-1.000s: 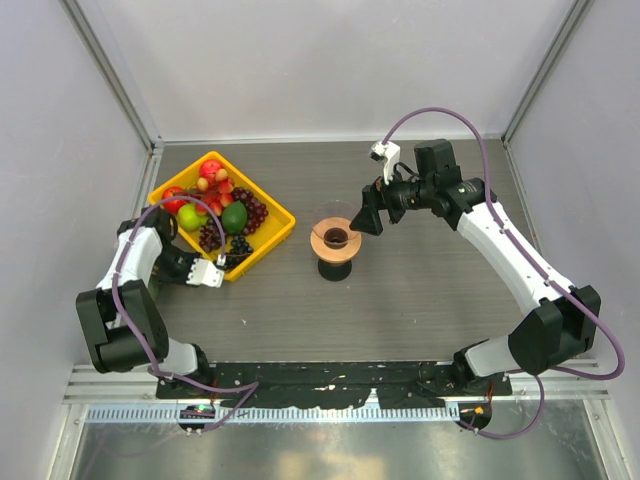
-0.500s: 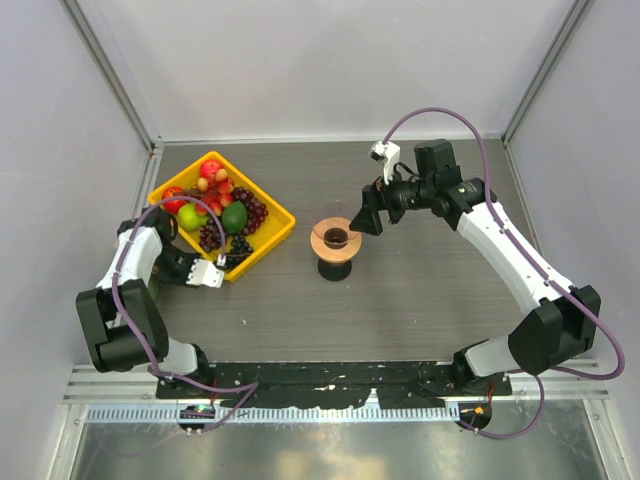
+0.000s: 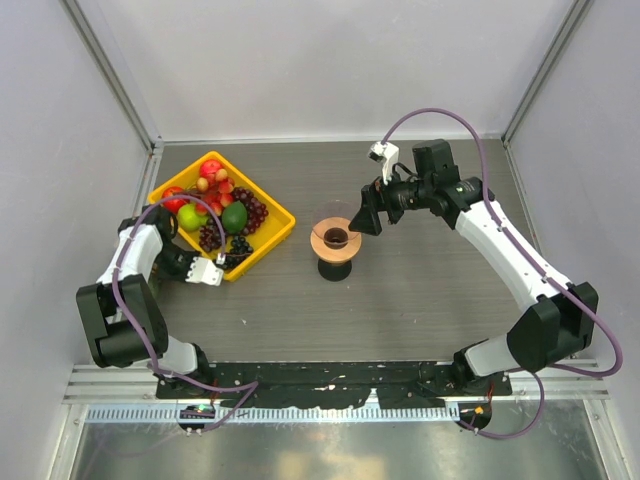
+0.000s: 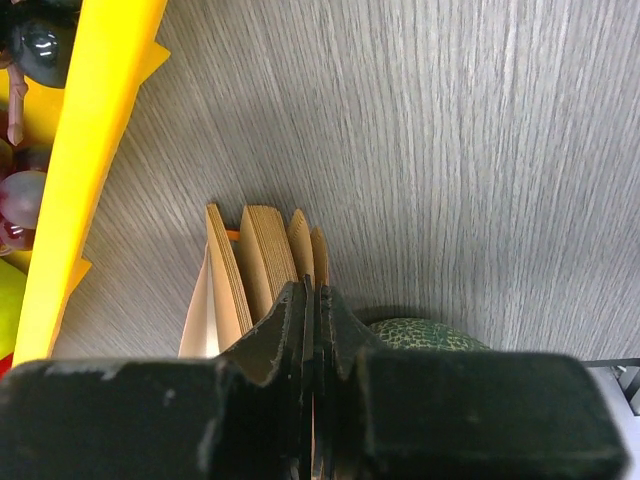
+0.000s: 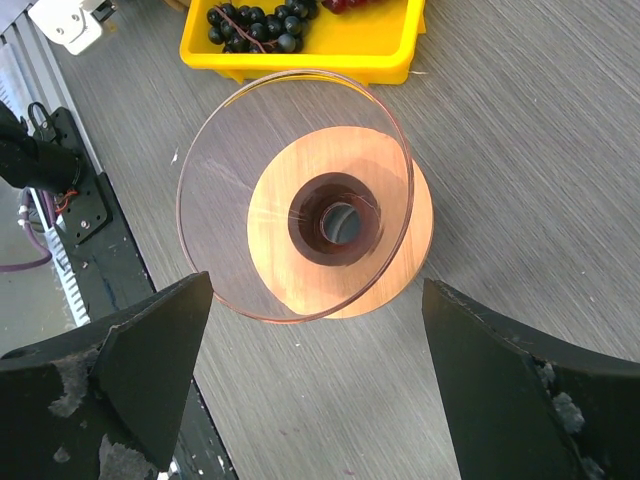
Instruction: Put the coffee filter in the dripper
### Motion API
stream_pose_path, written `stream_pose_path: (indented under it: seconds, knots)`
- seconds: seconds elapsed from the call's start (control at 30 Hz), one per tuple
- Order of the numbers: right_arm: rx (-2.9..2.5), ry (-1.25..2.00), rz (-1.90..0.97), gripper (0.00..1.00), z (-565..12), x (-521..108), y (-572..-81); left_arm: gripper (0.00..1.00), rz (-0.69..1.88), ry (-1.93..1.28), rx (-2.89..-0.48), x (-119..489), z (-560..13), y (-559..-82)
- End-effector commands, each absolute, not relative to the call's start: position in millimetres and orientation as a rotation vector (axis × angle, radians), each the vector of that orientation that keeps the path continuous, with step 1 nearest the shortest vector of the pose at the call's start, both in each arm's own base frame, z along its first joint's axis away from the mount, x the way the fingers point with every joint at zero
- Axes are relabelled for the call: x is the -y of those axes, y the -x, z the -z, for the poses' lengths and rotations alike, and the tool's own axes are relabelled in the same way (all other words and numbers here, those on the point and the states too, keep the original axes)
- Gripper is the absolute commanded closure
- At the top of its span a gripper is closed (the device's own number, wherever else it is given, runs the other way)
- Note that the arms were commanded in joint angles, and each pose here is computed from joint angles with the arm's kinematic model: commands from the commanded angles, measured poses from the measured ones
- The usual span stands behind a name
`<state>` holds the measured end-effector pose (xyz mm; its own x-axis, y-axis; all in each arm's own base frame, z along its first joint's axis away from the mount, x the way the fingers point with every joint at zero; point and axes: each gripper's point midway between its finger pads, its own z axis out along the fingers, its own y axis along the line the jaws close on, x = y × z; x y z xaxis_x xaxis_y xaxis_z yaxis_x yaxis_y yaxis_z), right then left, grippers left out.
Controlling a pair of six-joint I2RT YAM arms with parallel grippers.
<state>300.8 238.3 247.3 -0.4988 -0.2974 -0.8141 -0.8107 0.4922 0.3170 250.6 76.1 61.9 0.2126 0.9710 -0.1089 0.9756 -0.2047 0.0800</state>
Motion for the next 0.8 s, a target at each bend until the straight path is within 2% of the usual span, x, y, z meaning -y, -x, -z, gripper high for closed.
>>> stream_pose_path:
  seconds: [0.0, 0.03, 0.47, 0.5, 0.6, 0.77]
  knots:
    - [-1.974, 0.919, -0.950, 0.08, -262, -245, -304, 0.97, 0.017, -2.355, -1.851, -76, -72, -259]
    - [-1.978, 0.917, -0.949, 0.08, -261, -244, -305, 1.00, 0.020, -2.352, -1.848, -75, -73, -258]
    - [-1.988, 0.914, -0.974, 0.08, -258, -246, -303, 1.00, 0.025, -2.328, -1.776, -57, -79, -252]
    - [-1.987, 0.912, -0.974, 0.08, -258, -247, -304, 0.99, 0.032, -2.331, -1.780, -57, -78, -251]
    - [-1.989, 0.911, -0.971, 0.08, -258, -246, -305, 0.84, 0.037, -2.331, -1.810, -60, -77, -250]
    - [-1.991, 0.913, -0.979, 0.08, -256, -247, -304, 0.76, 0.026, -2.297, -1.867, -65, -87, -257]
